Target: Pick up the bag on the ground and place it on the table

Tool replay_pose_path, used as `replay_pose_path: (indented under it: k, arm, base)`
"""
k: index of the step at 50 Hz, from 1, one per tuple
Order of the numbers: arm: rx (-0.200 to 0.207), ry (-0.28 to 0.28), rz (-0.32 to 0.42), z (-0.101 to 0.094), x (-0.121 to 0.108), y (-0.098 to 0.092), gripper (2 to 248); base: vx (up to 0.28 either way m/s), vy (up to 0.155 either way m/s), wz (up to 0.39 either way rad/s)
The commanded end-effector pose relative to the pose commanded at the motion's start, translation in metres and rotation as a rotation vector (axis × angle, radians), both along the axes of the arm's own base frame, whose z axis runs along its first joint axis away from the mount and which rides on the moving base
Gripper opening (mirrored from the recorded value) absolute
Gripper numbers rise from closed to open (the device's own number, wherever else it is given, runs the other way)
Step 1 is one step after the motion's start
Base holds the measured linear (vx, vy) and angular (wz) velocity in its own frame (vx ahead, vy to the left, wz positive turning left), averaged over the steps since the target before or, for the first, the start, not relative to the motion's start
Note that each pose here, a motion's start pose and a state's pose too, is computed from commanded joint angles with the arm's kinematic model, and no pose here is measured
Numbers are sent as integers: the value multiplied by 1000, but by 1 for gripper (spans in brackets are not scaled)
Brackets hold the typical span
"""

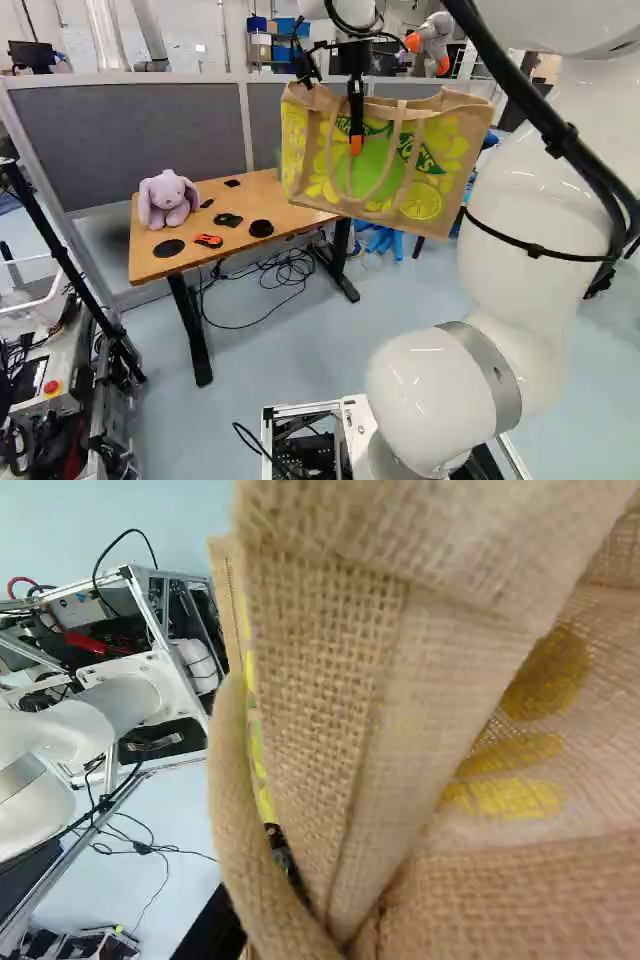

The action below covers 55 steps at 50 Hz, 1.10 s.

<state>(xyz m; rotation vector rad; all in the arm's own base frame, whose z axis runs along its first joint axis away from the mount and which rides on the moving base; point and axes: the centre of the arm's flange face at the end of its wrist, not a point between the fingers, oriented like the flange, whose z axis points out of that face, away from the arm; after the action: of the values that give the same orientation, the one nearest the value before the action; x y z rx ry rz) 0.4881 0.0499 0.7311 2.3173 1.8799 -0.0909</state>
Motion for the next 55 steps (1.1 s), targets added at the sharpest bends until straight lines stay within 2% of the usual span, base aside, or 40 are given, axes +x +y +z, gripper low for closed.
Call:
replay_pose_path:
  k: [55]
  arm:
    - [0,0,0,0,0,0,33]
  base:
    - [180,126,-30]
